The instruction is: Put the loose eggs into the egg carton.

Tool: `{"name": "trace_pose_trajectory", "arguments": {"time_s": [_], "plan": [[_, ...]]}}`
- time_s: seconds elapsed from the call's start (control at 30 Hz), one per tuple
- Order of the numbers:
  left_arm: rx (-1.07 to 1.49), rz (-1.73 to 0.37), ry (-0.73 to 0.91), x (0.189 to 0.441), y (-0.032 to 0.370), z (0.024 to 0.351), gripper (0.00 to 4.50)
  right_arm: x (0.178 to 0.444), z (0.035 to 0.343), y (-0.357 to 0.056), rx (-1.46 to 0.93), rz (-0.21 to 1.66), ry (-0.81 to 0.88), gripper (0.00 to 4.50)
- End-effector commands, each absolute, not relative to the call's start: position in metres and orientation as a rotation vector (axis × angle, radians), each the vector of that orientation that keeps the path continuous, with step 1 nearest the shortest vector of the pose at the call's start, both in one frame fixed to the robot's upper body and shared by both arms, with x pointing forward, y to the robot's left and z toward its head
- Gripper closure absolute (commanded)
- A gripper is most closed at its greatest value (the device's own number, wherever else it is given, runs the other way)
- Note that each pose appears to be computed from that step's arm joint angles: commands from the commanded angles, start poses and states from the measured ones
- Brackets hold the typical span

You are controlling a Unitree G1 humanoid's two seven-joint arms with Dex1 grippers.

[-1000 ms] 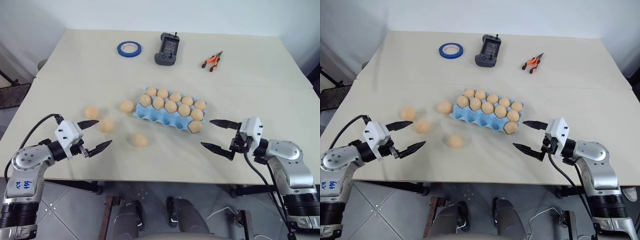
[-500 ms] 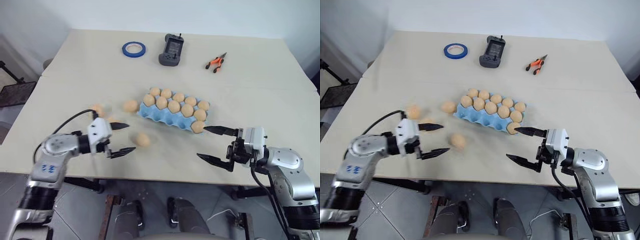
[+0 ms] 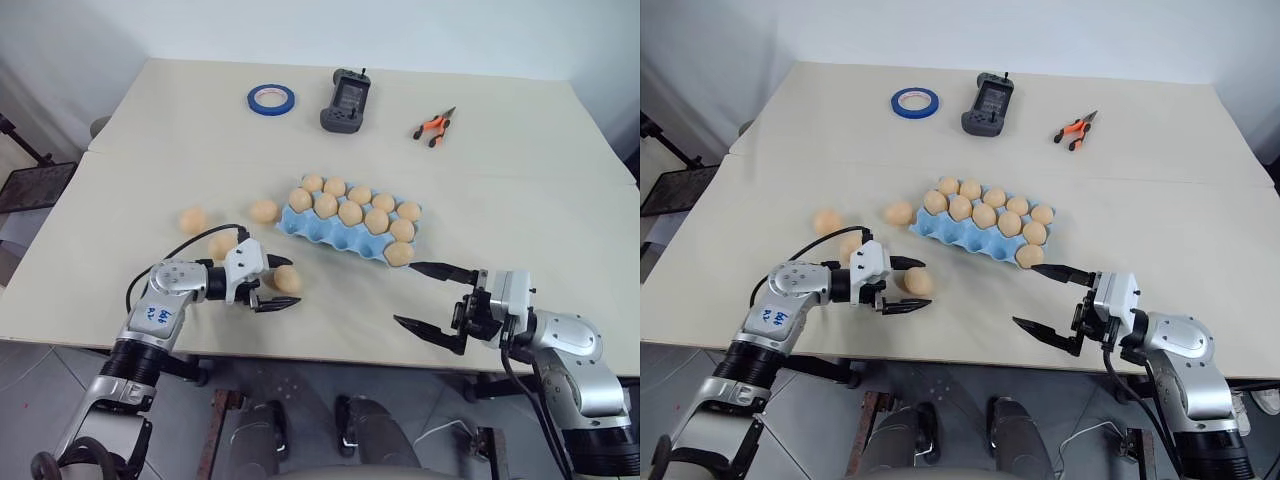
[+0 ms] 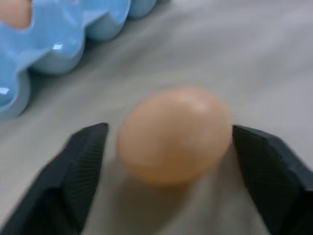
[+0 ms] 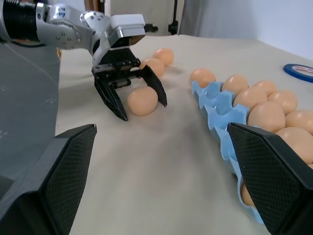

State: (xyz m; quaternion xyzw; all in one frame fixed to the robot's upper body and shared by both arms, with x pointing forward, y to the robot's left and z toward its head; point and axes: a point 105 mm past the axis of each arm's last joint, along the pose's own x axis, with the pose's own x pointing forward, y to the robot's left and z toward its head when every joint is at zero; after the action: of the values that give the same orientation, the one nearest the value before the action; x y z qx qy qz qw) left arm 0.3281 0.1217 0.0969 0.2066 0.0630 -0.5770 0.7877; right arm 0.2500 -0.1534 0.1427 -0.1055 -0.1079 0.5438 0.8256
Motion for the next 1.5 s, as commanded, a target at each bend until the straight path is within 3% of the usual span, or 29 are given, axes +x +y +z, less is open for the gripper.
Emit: {"name": "trace_pose_trajectory", "arguments": {"time_s": [0.03,0.1,0.2,0.47,0.7,0.93,1.23,1.43,1.5], "plan": [[0.447,-1.238,0.069,0.334,0.116,0.109,1.5,0.251,0.145,-0.158,-0.215,1.11,-0.274,0.0],[0.439,-1.228,0.05,0.338,0.114,0.113,2.03,0.249,0.143,-0.156,-0.202,1.107,-0.296,0.0],[0.439,-1.228,0.04,0.339,0.114,0.116,2.21,0.249,0.141,-0.154,-0.191,1.101,-0.304,0.0],[0.394,-1.284,-0.103,0.344,0.09,0.152,2.22,0.25,0.143,-0.154,-0.152,1.044,-0.36,0.0],[0.408,-1.341,-0.185,0.364,0.041,0.17,2.22,0.253,0.141,-0.15,-0.143,1.008,-0.365,0.0],[0.388,-1.372,-0.183,0.376,-0.009,0.166,2.22,0.255,0.142,-0.15,-0.159,0.98,-0.373,0.0],[0.398,-1.375,-0.117,0.38,-0.037,0.151,2.22,0.25,0.143,-0.146,-0.157,0.956,-0.387,0.0],[0.415,-1.373,-0.129,0.381,-0.038,0.15,0.29,0.247,0.147,-0.143,-0.158,0.941,-0.403,0.0],[0.433,-1.358,-0.15,0.382,-0.031,0.15,0.04,0.246,0.148,-0.144,-0.156,0.937,-0.404,0.0]]}}
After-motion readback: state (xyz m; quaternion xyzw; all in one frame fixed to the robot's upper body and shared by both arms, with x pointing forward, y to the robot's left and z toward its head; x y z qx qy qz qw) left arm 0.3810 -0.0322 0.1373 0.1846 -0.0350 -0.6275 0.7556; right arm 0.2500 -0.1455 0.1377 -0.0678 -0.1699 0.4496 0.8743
